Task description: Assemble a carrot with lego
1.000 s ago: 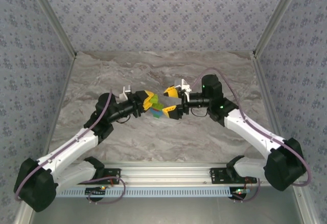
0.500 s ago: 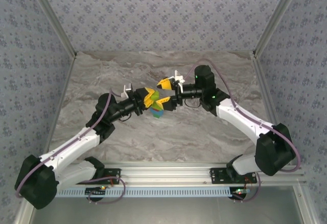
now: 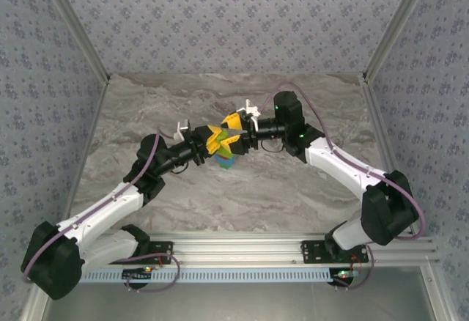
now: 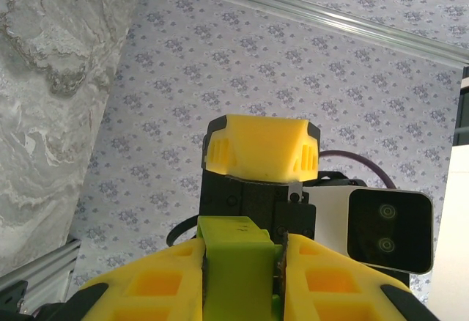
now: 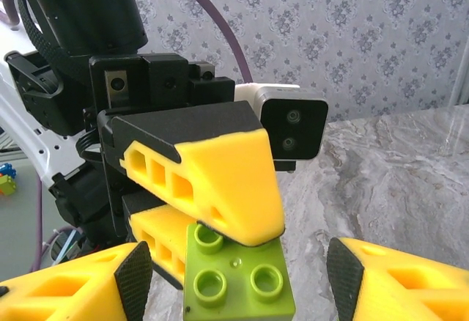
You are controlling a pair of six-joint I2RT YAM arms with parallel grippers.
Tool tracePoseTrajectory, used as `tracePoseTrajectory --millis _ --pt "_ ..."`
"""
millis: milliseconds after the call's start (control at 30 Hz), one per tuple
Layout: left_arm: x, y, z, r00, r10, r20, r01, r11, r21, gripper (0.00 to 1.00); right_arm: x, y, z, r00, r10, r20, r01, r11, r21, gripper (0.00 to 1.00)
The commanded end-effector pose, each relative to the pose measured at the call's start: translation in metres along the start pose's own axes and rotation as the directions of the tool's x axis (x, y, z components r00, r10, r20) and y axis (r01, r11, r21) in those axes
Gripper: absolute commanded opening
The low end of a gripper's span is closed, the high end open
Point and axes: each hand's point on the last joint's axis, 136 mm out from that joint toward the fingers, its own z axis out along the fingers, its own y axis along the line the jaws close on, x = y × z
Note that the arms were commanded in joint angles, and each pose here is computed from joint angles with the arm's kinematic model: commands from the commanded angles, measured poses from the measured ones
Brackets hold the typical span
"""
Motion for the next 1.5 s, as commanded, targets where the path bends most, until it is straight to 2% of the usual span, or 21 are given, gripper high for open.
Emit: tracePoseTrajectory --millis 0,100,633,767,833,967,1067,1167,1333,1400,1467 --pt "0.007 -0.018 -0.002 1.0 0.025 -0.008 -0.024 0.998 0.061 0.21 -0.008 0.005 0.005 1.0 -0.006 0.004 0.006 0.999 -0.04 0.67" --pt "0.007 -0.018 -0.002 1.0 0.026 -0.007 -0.026 0.998 0.061 0.22 -0.006 0.005 0.007 1.0 0.0 -0.003 0.0 0.999 -0.043 0.65" --pt "0.004 -0.018 -0.003 0.999 0.032 0.005 -0.032 0.998 0.058 0.22 0.0 0.006 0.009 1.0 0.016 -0.016 -0.016 0.998 -0.053 0.37" --pt "0.003 -0.016 -0.003 0.999 0.031 0.007 -0.032 0.998 0.054 0.23 0.001 0.007 0.01 1.0 0.02 -0.019 -0.021 0.998 -0.062 0.34" --pt "0.003 -0.016 -0.004 0.999 0.034 0.009 -0.035 0.998 0.048 0.28 0.001 0.007 0.01 1.0 0.021 -0.02 -0.022 0.998 -0.062 0.32" --pt "-0.001 -0.007 -0.005 0.999 0.045 0.021 -0.045 0.999 0.005 0.52 0.002 0.007 0.009 0.999 0.024 -0.024 -0.025 0.998 -0.058 0.31" --pt "-0.005 0.004 -0.009 0.996 0.077 0.04 -0.074 0.995 -0.064 0.63 -0.001 0.006 0.007 1.0 0.019 -0.023 -0.02 0.999 -0.048 0.31" --pt "-0.018 0.017 -0.022 0.989 0.126 0.084 -0.112 0.982 -0.153 0.66 -0.001 0.005 0.003 0.999 0.017 -0.03 -0.018 0.999 -0.037 0.31" --pt "-0.059 0.026 -0.056 0.963 0.184 0.196 -0.132 0.959 -0.252 0.67 0.0 0.005 -0.01 0.999 0.015 -0.038 -0.015 1.0 0.004 0.3" --pt "-0.077 0.014 -0.066 0.934 0.287 0.212 -0.22 0.931 -0.29 0.68 0.003 0.007 -0.018 0.999 0.021 -0.04 -0.02 1.0 0.024 0.3" --pt "-0.09 0.002 -0.069 0.89 0.417 0.184 -0.33 0.868 -0.371 0.69 0.008 0.011 -0.026 0.999 0.027 -0.042 -0.025 0.999 0.045 0.3"
